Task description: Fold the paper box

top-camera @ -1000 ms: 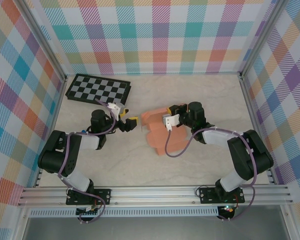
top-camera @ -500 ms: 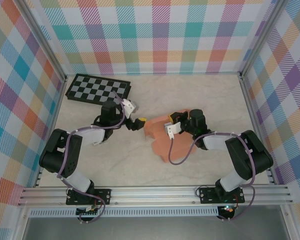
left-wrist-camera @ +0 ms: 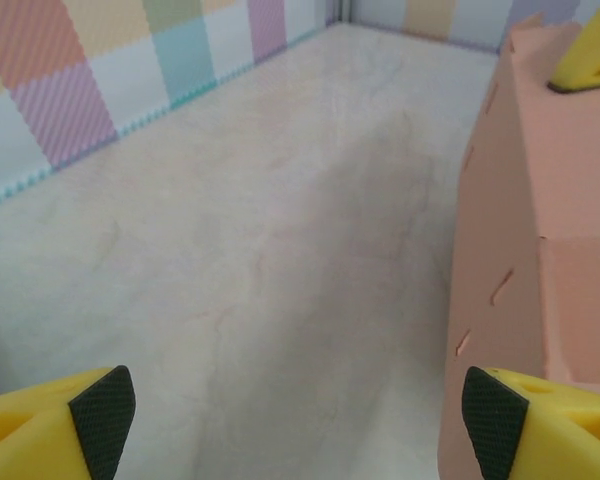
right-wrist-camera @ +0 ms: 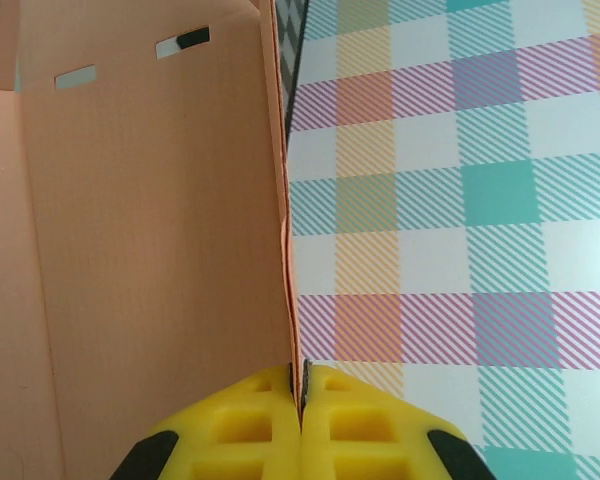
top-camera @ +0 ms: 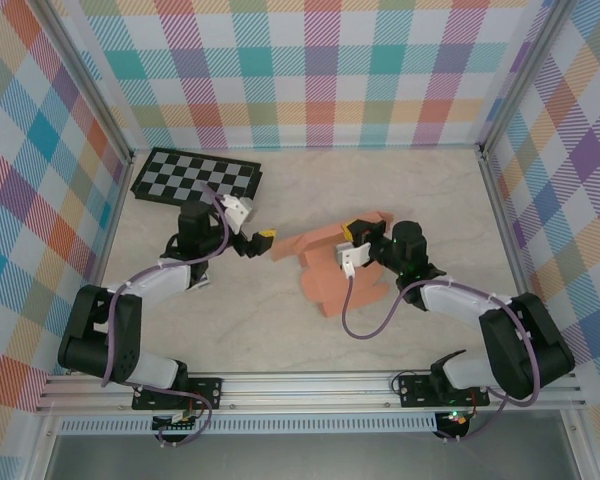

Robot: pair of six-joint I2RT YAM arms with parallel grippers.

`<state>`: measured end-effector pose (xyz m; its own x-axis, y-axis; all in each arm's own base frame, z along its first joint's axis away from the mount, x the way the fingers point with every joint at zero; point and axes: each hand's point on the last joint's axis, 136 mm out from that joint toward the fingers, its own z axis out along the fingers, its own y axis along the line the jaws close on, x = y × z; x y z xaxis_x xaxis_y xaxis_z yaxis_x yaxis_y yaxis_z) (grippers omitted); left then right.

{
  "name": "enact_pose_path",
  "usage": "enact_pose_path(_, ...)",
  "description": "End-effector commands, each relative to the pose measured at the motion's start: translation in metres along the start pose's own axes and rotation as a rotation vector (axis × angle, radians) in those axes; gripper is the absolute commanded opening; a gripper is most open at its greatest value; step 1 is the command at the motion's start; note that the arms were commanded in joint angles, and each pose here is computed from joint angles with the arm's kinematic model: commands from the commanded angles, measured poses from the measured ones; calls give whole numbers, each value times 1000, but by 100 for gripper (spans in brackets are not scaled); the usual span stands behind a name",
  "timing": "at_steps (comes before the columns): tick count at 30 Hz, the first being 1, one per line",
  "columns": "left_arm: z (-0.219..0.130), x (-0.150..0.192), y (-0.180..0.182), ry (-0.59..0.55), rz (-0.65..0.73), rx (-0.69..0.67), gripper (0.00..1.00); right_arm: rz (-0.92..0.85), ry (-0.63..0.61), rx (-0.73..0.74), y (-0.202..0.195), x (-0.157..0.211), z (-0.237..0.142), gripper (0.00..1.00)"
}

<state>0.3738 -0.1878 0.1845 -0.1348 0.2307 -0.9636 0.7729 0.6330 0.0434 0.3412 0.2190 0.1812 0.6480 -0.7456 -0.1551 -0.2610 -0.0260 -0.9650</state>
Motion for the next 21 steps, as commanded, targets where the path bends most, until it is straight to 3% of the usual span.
enact_pose_path(1,-11,-3,10,-54,-67,-24,88,52,-37,-8,3,-5,-4,1)
enact_pose_path(6,-17,9,27,24,-52,-96,88,68,-53,14,-1,-9,-8,1)
enact_pose_path(9,-7,14,6,108,-6,45,87,68,-79,7,0,-14,-8,1)
enact_pose_path(21,30,20,-77,145,73,340,86,69,-123,-13,-2,-21,-5,1)
